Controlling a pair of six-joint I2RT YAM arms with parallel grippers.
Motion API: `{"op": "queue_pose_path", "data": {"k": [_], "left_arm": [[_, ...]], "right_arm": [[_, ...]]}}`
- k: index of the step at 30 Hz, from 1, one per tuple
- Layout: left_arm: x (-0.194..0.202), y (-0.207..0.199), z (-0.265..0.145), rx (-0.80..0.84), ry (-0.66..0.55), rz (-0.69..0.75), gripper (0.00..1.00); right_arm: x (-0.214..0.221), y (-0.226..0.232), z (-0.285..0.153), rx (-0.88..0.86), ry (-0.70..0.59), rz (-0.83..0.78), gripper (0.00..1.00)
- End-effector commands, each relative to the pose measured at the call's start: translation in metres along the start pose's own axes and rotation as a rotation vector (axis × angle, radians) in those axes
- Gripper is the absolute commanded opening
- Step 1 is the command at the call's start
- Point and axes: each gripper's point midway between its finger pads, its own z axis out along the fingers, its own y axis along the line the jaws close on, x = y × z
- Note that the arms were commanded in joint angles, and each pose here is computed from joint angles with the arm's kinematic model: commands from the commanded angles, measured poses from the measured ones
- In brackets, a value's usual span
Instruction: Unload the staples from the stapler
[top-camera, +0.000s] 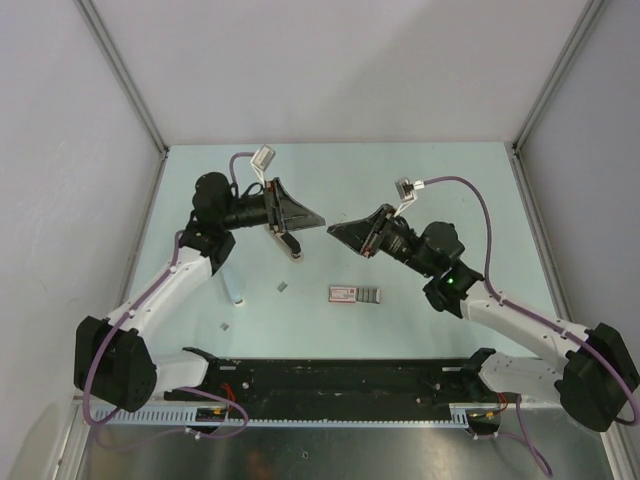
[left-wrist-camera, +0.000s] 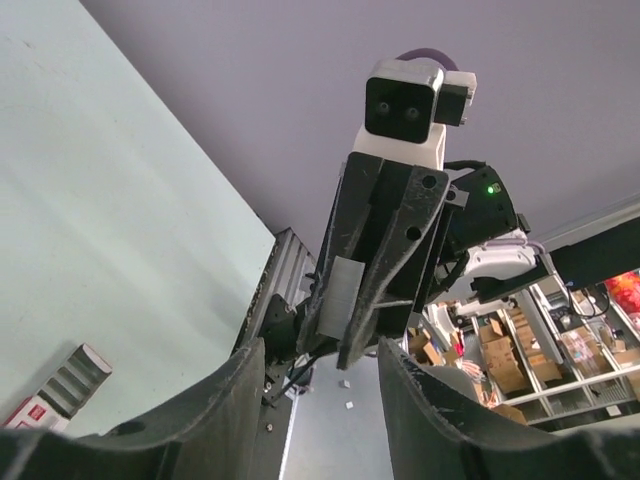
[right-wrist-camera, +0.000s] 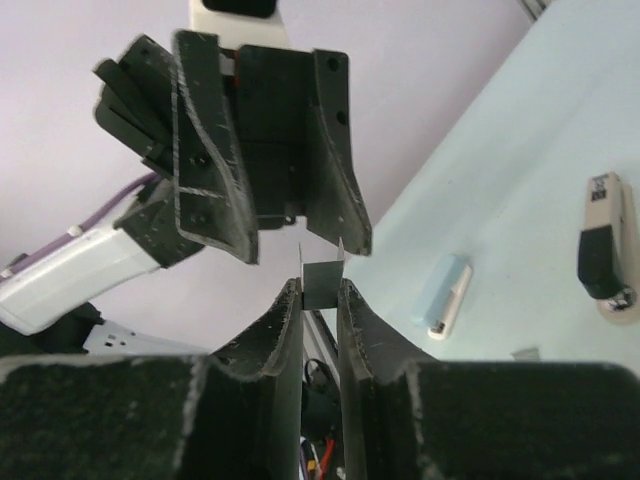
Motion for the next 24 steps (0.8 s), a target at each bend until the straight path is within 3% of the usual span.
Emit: {"op": "queue_pose_path", "data": {"k": [1,9,12,17,24], "left_arm": [[-0.009,-0.004,-0.007,-0.005,-0.021,0.105,0.55],[-0.021,0.083,-0.029,-0.417,0.047,0.377,0.48],[-0.015,0.107,-0.04,-0.521,0.088,0.419,0.47],[0.0,0.126,-0.047,-0.587,0.145,0.446,0.46],[0.014,0.138,-0.047,-0.628,0.201,0.482,0.46]], "right_arm": [[0.008,-0.021,-0.011,0.092,0.074,-0.021,0.11],[0.079,-0.119,-0.066,0.61,0.368,-0.057,0.08],[0.103,-0.144,-0.093,0.792,0.457,-0.081,0.06],[0.132,-0.171,-0.136,1.007,0.587,-0.078,0.06],[0.154,-0.187,-0.149,1.127,0.665,-0.081,0.07]]}}
